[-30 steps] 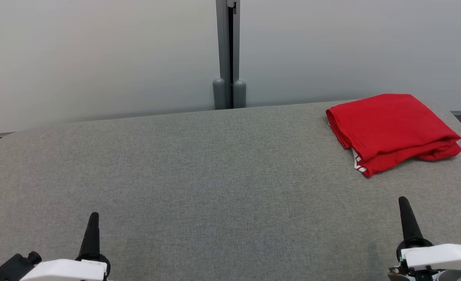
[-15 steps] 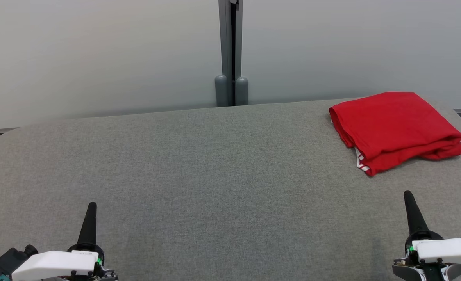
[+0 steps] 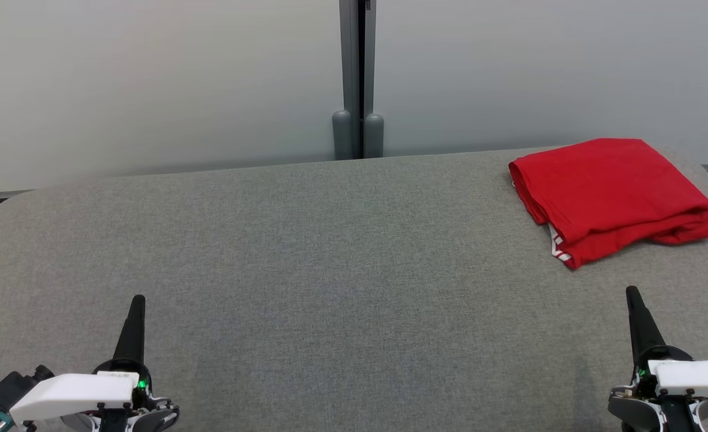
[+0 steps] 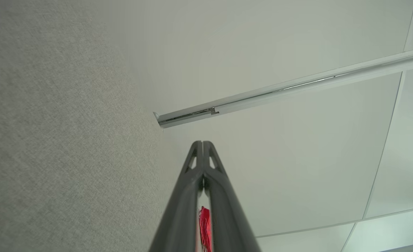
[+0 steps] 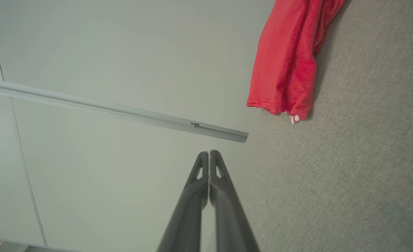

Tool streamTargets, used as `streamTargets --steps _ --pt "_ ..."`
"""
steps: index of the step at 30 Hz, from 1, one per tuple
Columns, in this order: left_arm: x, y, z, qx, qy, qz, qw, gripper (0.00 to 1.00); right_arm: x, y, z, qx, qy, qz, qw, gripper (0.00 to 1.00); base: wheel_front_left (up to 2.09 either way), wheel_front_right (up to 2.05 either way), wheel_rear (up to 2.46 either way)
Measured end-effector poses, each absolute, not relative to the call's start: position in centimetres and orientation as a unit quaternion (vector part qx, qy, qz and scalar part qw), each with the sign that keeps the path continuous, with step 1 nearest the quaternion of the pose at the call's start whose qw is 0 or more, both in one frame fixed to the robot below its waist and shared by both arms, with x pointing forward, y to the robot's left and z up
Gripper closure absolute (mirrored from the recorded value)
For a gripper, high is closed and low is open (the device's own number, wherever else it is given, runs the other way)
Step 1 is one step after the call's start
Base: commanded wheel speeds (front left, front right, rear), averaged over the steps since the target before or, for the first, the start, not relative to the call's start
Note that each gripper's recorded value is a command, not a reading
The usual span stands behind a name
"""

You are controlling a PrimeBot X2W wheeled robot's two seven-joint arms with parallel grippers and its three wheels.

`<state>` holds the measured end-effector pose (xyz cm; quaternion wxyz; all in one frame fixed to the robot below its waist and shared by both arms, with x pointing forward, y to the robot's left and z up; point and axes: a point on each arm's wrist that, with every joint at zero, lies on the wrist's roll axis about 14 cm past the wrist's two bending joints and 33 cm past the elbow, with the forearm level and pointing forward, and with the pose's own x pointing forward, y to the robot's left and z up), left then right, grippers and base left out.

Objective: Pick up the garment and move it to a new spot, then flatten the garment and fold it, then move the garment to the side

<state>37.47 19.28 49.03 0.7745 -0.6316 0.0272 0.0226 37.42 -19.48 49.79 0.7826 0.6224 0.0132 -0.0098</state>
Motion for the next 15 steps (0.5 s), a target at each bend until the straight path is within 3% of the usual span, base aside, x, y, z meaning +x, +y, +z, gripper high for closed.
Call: streamTargets --steps 15 --pt "38.03 19.59 49.55 -0.673 0.018 0.015 0.740 1.00 38.12 -19.77 50.15 0.668 0.008 -0.007 0.744 1.00 0.00 0.00 0.00"
